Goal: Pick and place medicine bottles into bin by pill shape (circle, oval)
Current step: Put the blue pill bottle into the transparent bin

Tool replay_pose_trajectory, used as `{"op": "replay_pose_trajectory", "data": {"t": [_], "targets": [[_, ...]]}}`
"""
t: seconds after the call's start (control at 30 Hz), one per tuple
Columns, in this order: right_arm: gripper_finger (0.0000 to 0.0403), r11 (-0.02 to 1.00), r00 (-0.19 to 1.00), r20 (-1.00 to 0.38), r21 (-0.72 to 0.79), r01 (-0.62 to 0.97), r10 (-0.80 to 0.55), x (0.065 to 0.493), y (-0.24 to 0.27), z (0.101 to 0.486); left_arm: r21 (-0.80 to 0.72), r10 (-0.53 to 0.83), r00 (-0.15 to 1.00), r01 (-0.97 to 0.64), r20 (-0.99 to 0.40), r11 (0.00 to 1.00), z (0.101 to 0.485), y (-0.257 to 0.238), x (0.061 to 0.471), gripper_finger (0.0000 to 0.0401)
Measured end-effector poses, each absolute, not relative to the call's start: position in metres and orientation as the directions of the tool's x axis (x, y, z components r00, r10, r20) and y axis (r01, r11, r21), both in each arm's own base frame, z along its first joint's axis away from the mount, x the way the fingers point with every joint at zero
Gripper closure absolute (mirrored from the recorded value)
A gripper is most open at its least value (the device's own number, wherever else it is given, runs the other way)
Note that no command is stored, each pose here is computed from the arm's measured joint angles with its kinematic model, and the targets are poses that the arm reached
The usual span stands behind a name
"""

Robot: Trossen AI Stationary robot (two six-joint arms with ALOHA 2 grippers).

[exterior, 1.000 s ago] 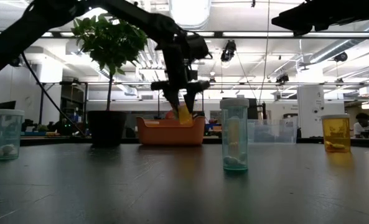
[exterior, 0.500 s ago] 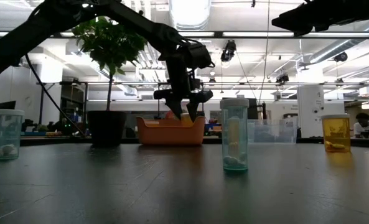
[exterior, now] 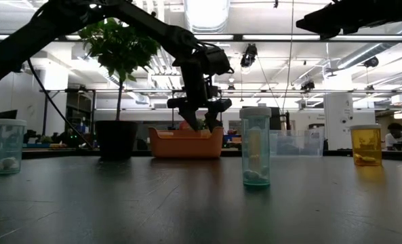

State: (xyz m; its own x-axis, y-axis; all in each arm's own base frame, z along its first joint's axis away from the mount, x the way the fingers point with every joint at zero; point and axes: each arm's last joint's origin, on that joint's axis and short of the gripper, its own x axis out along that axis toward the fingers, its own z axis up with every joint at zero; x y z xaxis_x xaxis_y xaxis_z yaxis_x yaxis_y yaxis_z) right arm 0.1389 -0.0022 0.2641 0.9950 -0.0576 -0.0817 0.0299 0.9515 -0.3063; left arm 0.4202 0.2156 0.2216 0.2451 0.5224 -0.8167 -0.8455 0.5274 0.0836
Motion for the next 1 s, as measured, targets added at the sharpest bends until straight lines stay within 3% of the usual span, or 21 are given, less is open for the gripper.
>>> {"op": "replay_pose_trajectory", "data": {"t": [0.17, 0.37, 0.67, 1.0], "targets": [[0.0216, 0.951, 0.995, -0.082, -0.306, 0.030, -0.058, 0.139, -0.002, 0.264, 0.093, 0.521, 0.249, -0.834, -0.816, 0.544, 0.231, 0.210, 0.417, 0.0152], [0.0216, 0.952, 0.995, -0.080, -0.306, 0.032, -0.059, 0.139, -0.002, 0.264, 0.076, 0.527, 0.324, -0.795, -0.786, 0.602, 0.276, 0.177, 0.411, 0.0152], [0.0216, 0.966, 0.997, -0.057, -0.254, 0.043, -0.059, 0.138, -0.002, 0.271, 0.098, 0.432, 0.465, -0.585, -0.773, 0.805, 0.327, 0.063, 0.405, 0.0151], [0.0216, 0.978, 0.996, -0.072, -0.203, 0.042, -0.058, 0.138, -0.002, 0.269, 0.154, 0.293, 0.518, -0.294, -0.804, 0.943, 0.324, -0.055, 0.372, 0.0151]]}}
